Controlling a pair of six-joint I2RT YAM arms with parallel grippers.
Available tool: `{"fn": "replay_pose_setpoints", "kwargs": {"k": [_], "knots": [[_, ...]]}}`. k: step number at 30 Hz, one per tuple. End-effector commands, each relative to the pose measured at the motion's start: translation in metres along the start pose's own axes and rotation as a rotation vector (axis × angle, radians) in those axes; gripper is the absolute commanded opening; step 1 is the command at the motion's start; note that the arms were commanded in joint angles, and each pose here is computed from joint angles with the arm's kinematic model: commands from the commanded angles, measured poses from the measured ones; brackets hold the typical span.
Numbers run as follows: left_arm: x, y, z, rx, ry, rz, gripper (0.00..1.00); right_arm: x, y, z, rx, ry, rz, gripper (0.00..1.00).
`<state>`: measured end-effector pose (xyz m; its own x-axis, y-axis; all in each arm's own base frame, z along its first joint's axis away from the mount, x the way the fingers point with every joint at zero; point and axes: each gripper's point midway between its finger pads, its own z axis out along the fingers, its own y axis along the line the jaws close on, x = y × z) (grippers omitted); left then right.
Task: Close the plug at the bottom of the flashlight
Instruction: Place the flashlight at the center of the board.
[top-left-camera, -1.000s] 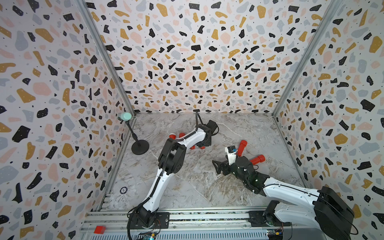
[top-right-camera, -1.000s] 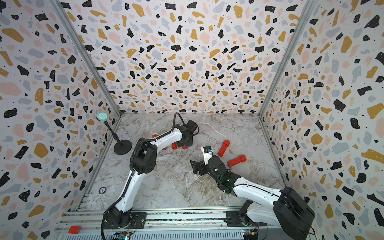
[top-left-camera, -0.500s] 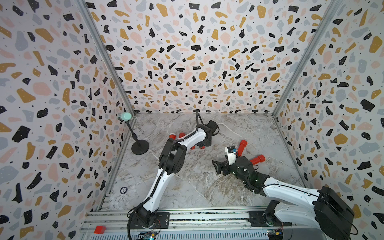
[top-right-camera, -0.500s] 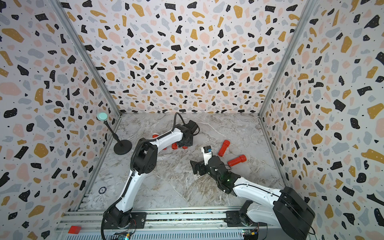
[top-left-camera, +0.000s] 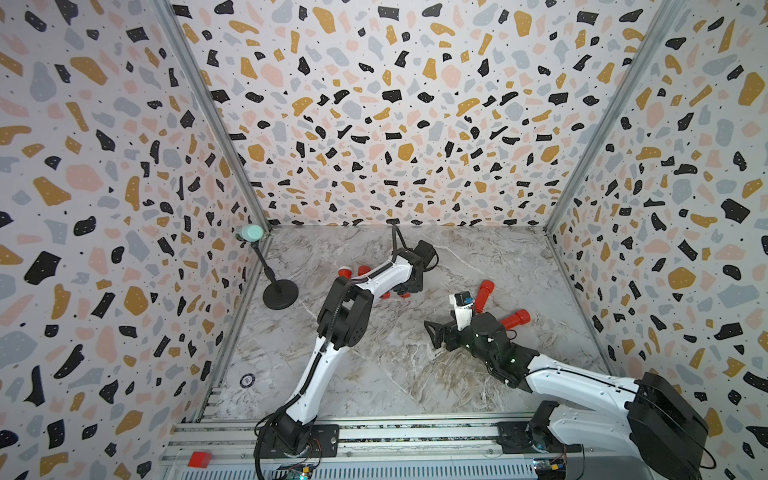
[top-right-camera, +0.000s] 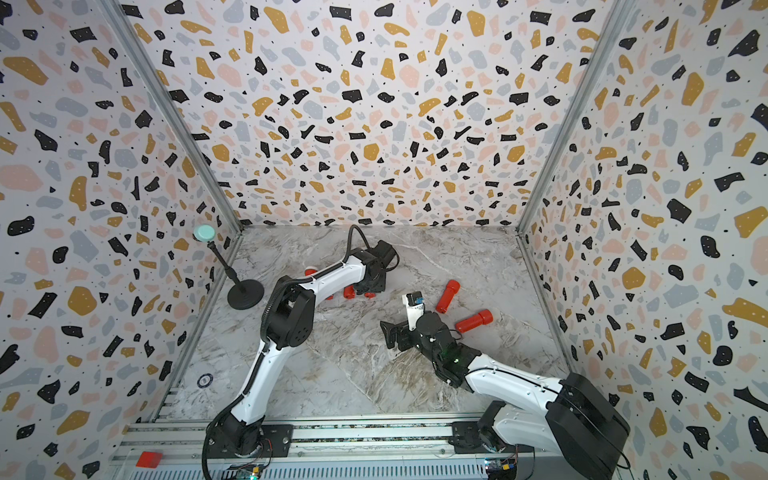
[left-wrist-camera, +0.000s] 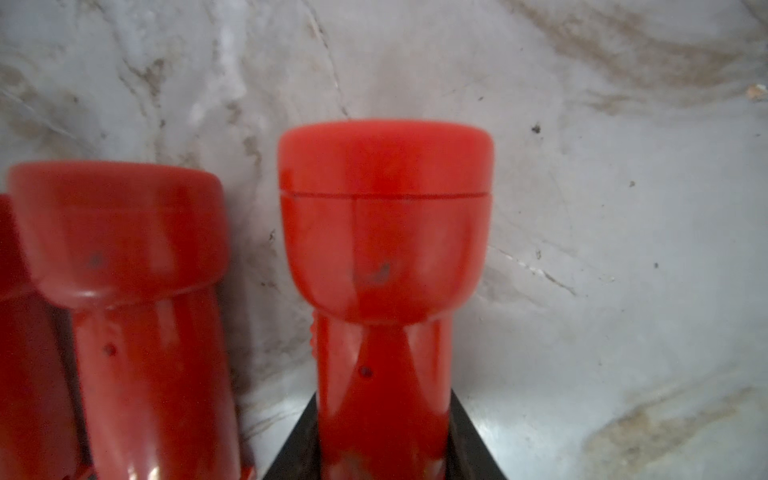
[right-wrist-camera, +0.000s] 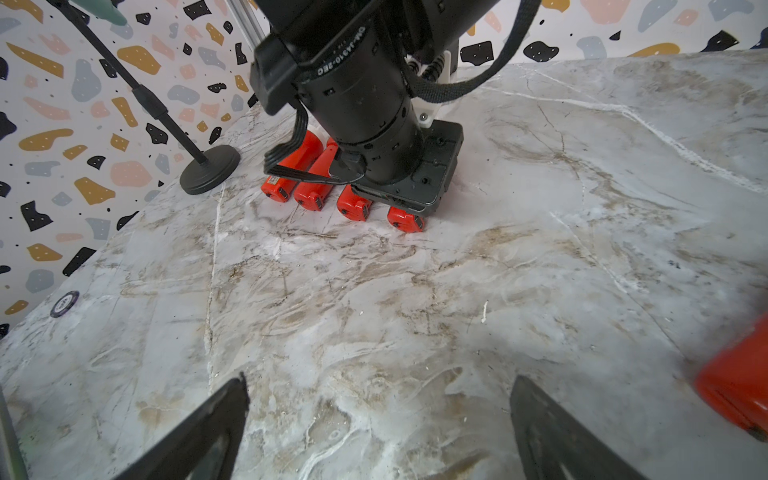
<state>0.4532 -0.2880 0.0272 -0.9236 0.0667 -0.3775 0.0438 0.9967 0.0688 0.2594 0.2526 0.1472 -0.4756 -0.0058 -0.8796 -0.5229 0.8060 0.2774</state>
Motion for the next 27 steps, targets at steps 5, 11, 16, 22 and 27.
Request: {"fn": "replay_pose_setpoints", "kwargs": {"k": [5,11,16,22,27], "knots": [[0.0088,0.0059,0.0035,-0.033,0.031,0.024,0.19,-0.0041,0.0036,0.0008,-0.012,-0.014,0.008,1.0],[0.0098,0.0068,0.0033,-0.036,0.033,0.026,0.29,-0.0041,0.0041,0.0008,-0.014,-0.014,0.009,0.99],[0.0091,0.0064,0.0018,-0.032,0.032,0.024,0.44,-0.0039,0.0042,0.0008,-0.015,-0.014,0.009,1.0],[0.0094,0.0056,0.0013,-0.029,0.031,0.023,0.45,-0.0047,0.0041,0.0005,-0.014,-0.017,0.009,1.0],[0.008,0.0038,-0.0022,-0.017,0.029,0.016,0.45,-0.0044,0.0042,0.0002,-0.015,-0.016,0.009,1.0]]}}
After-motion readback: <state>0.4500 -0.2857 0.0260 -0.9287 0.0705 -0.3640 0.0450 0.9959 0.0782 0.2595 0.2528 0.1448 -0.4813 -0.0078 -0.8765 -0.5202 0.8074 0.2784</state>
